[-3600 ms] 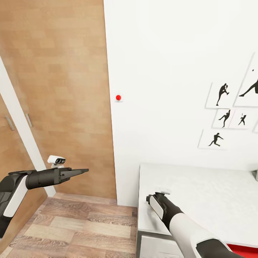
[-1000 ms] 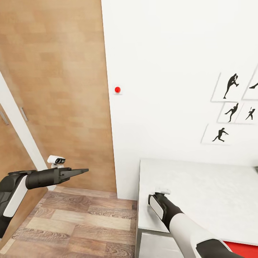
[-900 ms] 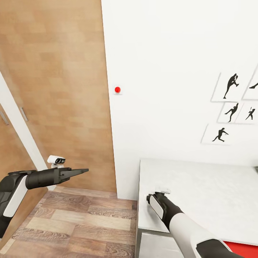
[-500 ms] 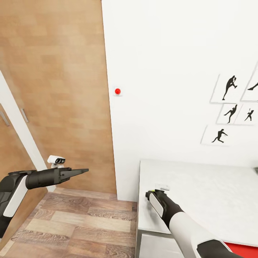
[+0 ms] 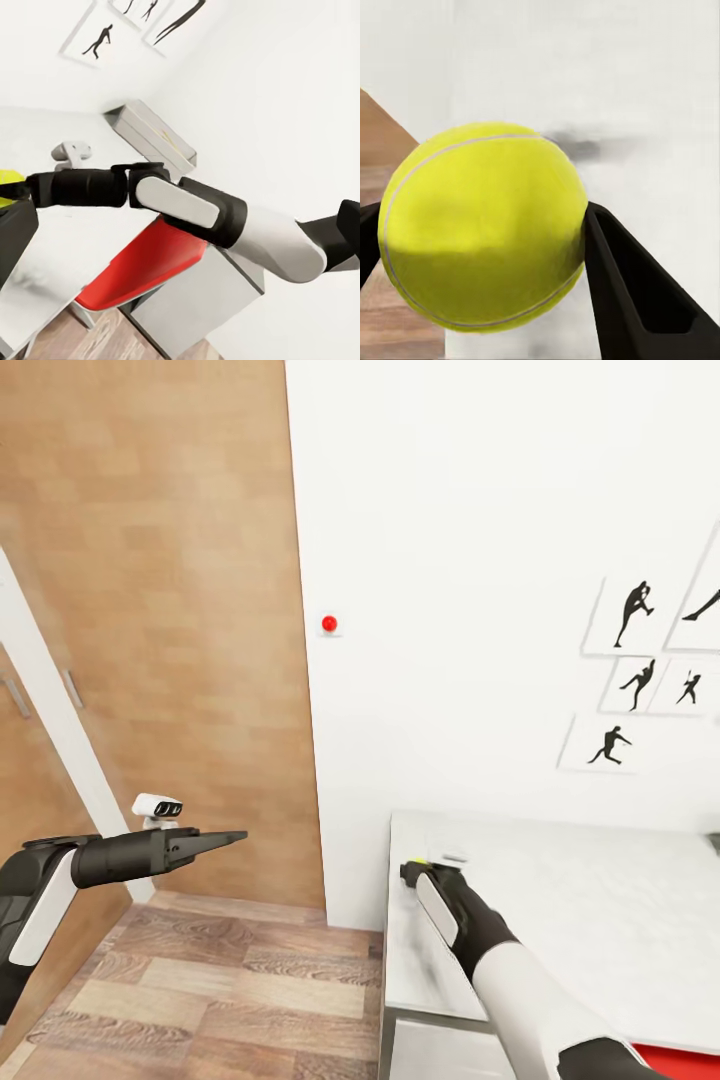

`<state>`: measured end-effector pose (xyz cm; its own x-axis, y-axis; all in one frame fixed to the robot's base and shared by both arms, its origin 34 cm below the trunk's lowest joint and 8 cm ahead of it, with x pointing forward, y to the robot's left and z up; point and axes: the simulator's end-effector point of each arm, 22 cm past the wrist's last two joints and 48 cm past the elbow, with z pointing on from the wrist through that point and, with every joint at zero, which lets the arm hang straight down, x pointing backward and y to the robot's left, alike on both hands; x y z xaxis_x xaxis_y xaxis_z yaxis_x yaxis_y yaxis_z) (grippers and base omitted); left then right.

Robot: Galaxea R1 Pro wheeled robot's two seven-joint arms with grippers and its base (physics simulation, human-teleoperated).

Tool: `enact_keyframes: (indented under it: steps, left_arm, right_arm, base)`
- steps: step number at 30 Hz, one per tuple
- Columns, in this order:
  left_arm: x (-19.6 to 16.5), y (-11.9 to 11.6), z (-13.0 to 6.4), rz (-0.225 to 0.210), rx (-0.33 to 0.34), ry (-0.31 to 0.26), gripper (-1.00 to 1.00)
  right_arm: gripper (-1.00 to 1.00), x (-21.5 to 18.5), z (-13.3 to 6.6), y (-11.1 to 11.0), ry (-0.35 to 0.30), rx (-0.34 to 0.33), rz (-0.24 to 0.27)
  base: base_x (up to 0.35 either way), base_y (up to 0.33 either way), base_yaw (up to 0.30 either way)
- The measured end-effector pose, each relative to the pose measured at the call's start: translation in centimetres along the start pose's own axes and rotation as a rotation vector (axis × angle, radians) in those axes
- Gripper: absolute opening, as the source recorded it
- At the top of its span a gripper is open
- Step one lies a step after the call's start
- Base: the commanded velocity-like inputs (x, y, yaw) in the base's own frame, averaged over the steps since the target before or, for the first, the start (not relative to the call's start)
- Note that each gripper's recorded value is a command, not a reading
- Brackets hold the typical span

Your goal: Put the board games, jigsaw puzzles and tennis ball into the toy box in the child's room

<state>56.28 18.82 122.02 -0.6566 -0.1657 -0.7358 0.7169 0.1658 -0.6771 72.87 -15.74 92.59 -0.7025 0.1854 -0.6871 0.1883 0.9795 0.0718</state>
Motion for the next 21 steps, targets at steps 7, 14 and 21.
enact_keyframes:
  steps: [7,14,21]
  left_arm:
    - [-0.2,-0.5,0.0,0.011,0.002,-0.001,1.00]
    - [-0.3,-1.0,0.1,0.021,0.005,0.001,1.00]
    - [-0.4,-1.6,0.1,0.031,0.008,0.001,1.00]
  right_arm:
    - [-1.00,-4.5,-5.4,3.6,-0.099,-0.251,0.005]
    - [-1.00,-6.3,-12.2,4.3,-0.189,-0.384,-0.009]
    - [-1.00,-6.5,-16.3,5.9,-0.205,-0.491,-0.007]
  base:
    - [0.000,0.000,0.000]
    - [0.000,0.000,0.000]
    - [0.000,0.000,0.000]
